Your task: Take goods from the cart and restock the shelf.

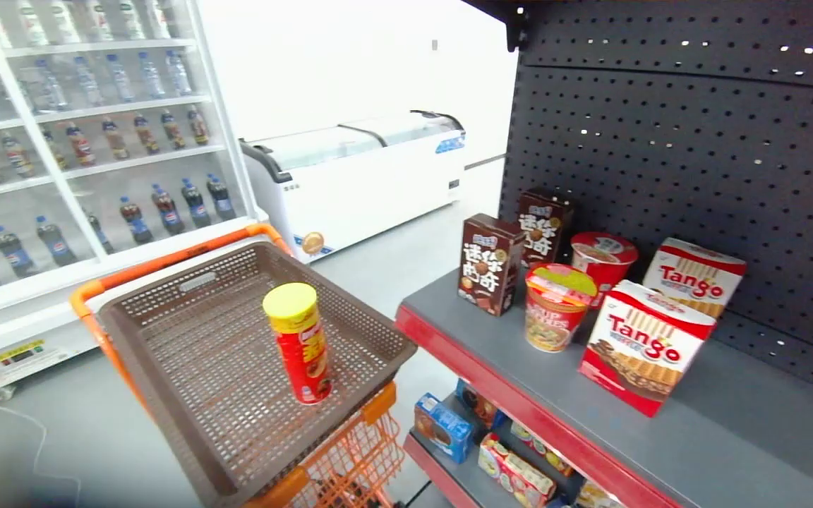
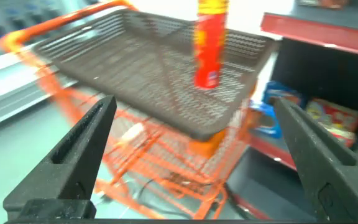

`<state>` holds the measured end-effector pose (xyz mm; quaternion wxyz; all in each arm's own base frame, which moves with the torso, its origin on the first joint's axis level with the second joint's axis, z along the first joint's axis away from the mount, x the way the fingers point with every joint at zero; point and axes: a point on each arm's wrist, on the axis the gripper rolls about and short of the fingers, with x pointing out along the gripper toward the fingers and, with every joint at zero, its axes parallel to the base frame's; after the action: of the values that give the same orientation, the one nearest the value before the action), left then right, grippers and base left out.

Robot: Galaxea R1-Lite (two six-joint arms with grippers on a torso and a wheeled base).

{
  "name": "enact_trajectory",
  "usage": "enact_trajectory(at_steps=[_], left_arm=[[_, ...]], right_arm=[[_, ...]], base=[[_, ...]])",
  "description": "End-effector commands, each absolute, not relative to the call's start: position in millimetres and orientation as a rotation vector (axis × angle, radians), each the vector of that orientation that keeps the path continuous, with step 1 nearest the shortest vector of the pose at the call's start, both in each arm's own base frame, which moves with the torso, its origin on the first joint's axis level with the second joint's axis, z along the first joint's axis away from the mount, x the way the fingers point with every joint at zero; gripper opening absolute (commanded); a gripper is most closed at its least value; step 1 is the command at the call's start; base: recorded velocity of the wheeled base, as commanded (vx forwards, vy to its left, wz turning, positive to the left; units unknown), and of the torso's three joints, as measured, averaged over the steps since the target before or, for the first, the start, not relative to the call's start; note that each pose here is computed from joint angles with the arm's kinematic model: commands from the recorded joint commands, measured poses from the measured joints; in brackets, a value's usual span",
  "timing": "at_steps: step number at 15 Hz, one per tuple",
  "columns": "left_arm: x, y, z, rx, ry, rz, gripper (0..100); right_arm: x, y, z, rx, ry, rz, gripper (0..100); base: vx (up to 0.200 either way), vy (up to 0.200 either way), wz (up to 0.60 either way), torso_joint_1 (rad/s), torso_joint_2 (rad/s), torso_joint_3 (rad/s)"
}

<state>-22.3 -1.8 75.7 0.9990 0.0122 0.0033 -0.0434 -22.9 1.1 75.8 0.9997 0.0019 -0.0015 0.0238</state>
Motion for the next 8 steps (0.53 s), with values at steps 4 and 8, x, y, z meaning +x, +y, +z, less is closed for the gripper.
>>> enact_trajectory(at_steps=[4, 8], left_arm=[[-22.2, -1.7, 75.7, 0.024, 0.008, -0.083, 100], [-17.3, -1.5, 164.4, 0.097, 0.017, -0.099, 100]], right_arm=[[-22.8, 1.1, 75.8, 0.005, -0.003, 0.048, 100], [-22.8, 1.1, 75.8, 0.005, -0.003, 0.049, 100]], base=[[0.000, 0.000, 0.00, 0.000, 0.00, 0.000], [0.000, 0.000, 0.00, 0.000, 0.00, 0.000]])
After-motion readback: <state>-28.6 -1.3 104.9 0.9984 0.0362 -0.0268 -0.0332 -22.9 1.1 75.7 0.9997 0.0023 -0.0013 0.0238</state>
